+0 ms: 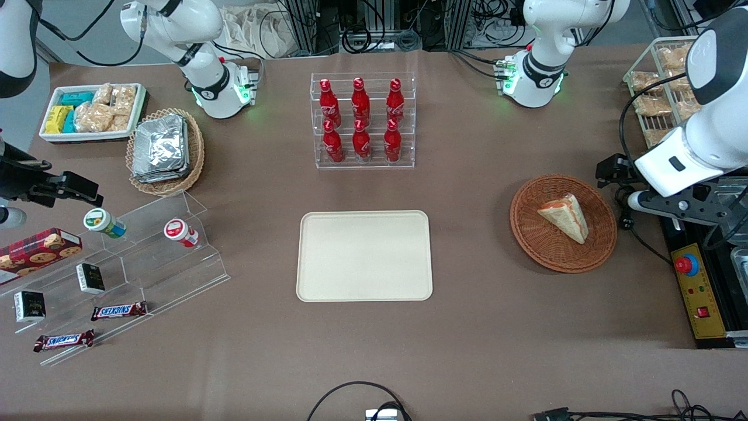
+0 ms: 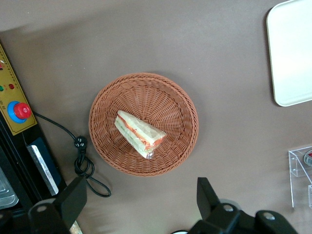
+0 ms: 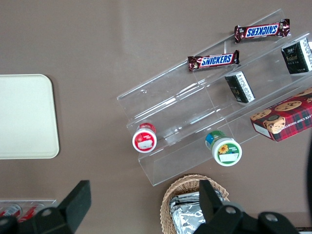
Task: Place sandwich from basket to tray
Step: 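Lower the open left gripper over the sandwich in the wicker basket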
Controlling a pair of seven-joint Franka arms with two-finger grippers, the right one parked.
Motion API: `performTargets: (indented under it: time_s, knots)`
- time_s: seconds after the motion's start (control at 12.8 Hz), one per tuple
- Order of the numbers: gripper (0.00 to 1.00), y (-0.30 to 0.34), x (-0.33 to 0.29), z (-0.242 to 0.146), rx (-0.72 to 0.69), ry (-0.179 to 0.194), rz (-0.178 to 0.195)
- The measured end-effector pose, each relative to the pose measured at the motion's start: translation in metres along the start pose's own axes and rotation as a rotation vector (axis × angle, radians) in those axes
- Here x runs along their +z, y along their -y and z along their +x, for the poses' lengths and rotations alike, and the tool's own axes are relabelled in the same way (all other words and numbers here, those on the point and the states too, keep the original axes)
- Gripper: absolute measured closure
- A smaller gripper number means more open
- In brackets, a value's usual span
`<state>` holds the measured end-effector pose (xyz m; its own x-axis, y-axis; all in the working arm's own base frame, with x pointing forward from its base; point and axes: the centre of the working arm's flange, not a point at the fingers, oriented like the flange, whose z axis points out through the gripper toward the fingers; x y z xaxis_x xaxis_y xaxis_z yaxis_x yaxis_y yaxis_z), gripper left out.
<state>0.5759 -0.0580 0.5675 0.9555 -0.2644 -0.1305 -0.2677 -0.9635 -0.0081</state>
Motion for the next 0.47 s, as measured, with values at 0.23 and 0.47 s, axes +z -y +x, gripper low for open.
performTargets:
  time_s: [0.23, 0.47]
  knots:
    - [0.00, 0.001, 0.005, 0.005, -0.004, 0.009, -0.003]
    - [0.00, 0.001, 0.021, 0.007, -0.096, 0.059, -0.009]
